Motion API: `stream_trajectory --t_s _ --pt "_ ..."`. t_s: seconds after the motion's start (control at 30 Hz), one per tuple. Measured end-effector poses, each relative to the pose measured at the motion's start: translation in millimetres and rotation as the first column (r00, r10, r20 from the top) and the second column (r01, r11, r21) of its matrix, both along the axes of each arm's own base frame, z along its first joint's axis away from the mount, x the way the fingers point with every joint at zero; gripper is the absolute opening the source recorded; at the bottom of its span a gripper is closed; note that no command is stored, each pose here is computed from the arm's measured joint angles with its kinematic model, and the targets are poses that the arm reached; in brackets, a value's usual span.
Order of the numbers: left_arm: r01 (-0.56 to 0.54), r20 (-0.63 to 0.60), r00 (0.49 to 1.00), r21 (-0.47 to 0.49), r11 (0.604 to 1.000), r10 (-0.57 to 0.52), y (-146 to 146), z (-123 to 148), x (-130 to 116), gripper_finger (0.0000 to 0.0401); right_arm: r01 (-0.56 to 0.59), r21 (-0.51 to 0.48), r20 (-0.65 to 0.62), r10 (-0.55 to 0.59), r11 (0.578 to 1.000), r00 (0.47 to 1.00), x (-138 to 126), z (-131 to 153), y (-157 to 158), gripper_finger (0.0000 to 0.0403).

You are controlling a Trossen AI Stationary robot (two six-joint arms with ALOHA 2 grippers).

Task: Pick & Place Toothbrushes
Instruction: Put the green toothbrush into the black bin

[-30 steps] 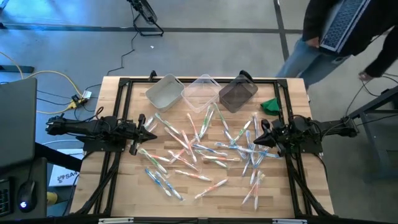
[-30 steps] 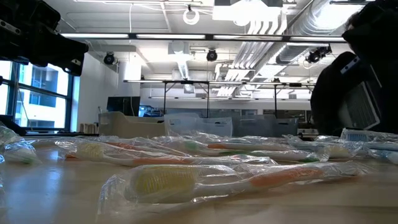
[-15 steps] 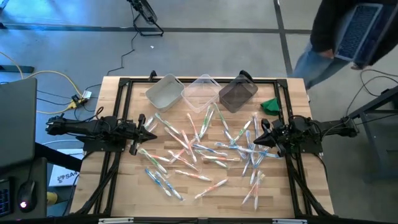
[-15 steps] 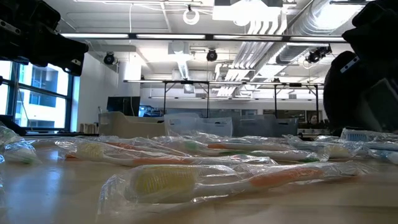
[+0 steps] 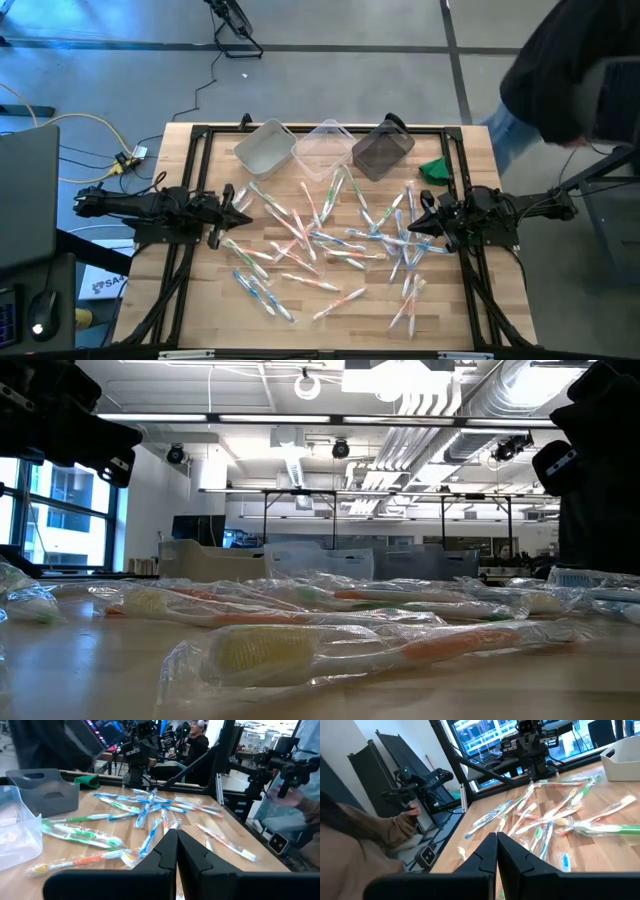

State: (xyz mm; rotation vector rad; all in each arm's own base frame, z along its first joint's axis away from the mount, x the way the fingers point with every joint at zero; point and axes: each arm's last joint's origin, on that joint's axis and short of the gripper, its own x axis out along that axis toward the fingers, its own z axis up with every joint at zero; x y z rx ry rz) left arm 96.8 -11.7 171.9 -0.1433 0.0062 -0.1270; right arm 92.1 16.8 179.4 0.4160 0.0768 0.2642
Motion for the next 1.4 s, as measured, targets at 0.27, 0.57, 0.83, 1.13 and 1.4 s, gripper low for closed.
stream_trajectory --t_s 0.27,0.57,0.83,1.13,1.4 --pt "0.000 0.002 1.000 0.007 1.000 0.000 0 0 0 0.0000 0.002 -0.004 0.001 -0.002 1.000 1.000 0 0 0 0.0003" --pt "-0.001 -0.001 1.000 -0.019 1.000 0.001 0 0 0 0.0000 0.085 -0.083 0.042 -0.082 0.993 0.996 1 2 -2 0.0003" --pt "-0.016 -0.003 1.000 -0.018 1.000 0.016 0 0 0 0.0000 0.136 -0.214 0.093 -0.119 0.967 0.989 1 3 -4 0.0003" --pt "-0.003 0.005 1.000 -0.019 1.000 0.003 0 1 0 0.0000 0.143 -0.244 0.140 -0.111 0.959 0.984 1 7 -4 0.0003" --pt "-0.060 0.061 0.996 -0.030 0.998 0.061 2 6 0 0.0000 0.190 -0.376 0.245 -0.100 0.907 0.964 0 13 -4 0.0003"
